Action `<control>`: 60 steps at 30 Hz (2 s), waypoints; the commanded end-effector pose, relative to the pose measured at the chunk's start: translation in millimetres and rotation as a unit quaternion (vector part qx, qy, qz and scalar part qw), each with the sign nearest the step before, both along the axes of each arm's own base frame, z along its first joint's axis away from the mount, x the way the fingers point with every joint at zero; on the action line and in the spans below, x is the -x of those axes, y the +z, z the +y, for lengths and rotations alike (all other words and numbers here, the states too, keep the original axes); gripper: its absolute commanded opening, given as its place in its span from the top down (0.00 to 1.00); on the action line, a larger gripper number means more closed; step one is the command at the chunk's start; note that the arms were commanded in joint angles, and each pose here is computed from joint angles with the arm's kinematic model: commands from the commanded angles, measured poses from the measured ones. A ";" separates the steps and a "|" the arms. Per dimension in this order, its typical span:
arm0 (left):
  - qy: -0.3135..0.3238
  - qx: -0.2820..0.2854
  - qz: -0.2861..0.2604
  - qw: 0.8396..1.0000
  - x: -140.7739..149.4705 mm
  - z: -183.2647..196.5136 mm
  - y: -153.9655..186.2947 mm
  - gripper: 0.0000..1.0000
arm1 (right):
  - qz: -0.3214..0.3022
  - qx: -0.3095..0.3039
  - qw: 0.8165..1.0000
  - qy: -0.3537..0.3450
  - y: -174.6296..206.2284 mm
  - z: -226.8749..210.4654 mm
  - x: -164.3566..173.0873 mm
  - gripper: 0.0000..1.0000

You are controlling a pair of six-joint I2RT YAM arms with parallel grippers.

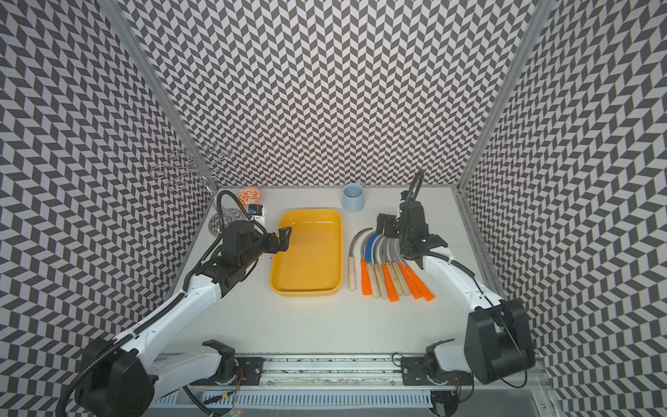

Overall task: Put small sickles into storage boxes
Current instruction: Pick up the sickle at the center of the board.

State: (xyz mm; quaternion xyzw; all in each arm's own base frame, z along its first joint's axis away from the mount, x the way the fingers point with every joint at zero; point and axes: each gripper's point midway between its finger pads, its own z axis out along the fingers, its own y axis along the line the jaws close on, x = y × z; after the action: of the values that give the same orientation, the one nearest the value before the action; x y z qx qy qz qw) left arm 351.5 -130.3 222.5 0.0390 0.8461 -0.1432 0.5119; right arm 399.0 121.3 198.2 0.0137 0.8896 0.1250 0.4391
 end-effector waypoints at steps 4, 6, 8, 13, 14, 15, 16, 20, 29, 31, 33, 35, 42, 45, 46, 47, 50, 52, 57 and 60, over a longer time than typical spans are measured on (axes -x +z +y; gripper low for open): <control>-0.027 0.048 0.109 0.993 51.9 -9.8 -10.0 0.00 | 0.123 0.002 0.992 0.022 -22.3 20.1 58.1 0.00; -0.027 0.064 0.134 0.989 66.2 -10.5 -12.3 0.00 | 0.155 0.009 0.987 0.027 -31.5 24.4 73.8 0.00; -0.035 0.074 0.150 0.985 79.2 -11.4 -13.8 0.00 | 0.182 0.015 0.983 0.030 -40.9 26.3 88.7 0.01; -0.042 0.079 0.201 0.975 108.6 -10.6 -24.3 0.00 | 0.232 0.020 0.971 0.053 -66.1 35.1 117.9 0.00; -0.045 0.079 0.215 0.972 114.7 -11.4 -28.6 0.00 | 0.241 0.026 0.969 0.055 -71.2 36.0 122.4 0.01; -0.051 0.078 0.229 0.969 120.9 -13.3 -33.1 0.00 | 0.249 0.034 0.966 0.054 -76.6 35.6 125.7 0.02; -0.054 0.077 0.237 0.967 125.3 -14.1 -36.2 0.00 | 0.255 0.037 0.965 0.056 -80.7 36.6 128.5 0.06; -0.064 0.069 0.243 0.965 136.1 -14.8 -34.1 0.00 | 0.262 0.046 0.962 0.064 -91.2 40.0 134.9 0.32; -0.070 0.015 0.243 0.967 134.1 -9.8 -31.1 0.00 | 0.297 0.062 0.949 0.081 -125.0 44.3 137.4 0.67; -0.074 0.012 0.239 0.968 132.7 -11.4 -28.1 0.00 | 0.302 0.066 0.947 0.083 -130.5 44.3 137.3 0.68; -0.077 0.012 0.235 0.969 130.8 -13.2 -25.1 0.00 | 0.304 0.069 0.946 0.084 -134.6 45.0 136.1 0.70; -0.078 0.012 0.236 0.969 129.0 -15.0 -25.4 0.00 | 0.307 0.073 0.945 0.086 -139.1 45.7 135.5 0.71; -0.089 0.020 0.246 0.965 126.5 -23.3 -33.6 0.00 | 0.318 0.089 0.940 0.087 -156.3 47.0 132.1 0.73; -0.093 0.019 0.248 0.964 126.4 -25.0 -34.7 0.00 | 0.319 0.098 0.939 0.086 -161.2 47.1 128.7 0.73; -0.094 0.020 0.248 0.964 126.0 -25.4 -34.0 0.00 | 0.319 0.102 0.938 0.086 -163.3 47.0 128.0 0.73; -0.094 0.019 0.248 0.964 125.9 -25.4 -34.2 0.00 | 0.320 0.104 0.938 0.087 -165.4 47.6 127.8 0.73; -0.096 0.019 0.249 0.964 125.9 -26.4 -34.3 0.00 | 0.325 0.111 0.935 0.085 -174.1 46.3 127.6 0.72; -0.099 0.022 0.249 0.963 125.9 -27.7 -33.7 0.00 | 0.328 0.114 0.934 0.086 -179.9 46.3 128.1 0.71; -0.102 0.033 0.249 0.963 125.5 -31.0 -31.4 0.00 | 0.338 0.124 0.929 0.085 -194.3 44.1 130.2 0.72; -0.103 0.033 0.249 0.962 124.5 -32.0 -30.8 0.00 | 0.343 0.131 0.927 0.083 -198.3 42.4 130.1 0.81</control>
State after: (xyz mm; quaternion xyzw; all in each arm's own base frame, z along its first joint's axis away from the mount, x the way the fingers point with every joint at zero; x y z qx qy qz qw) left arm 221.6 -155.0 177.9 0.0686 0.9411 -0.2126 0.2537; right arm 269.5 168.0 18.3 -0.0697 0.9910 0.0513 0.1017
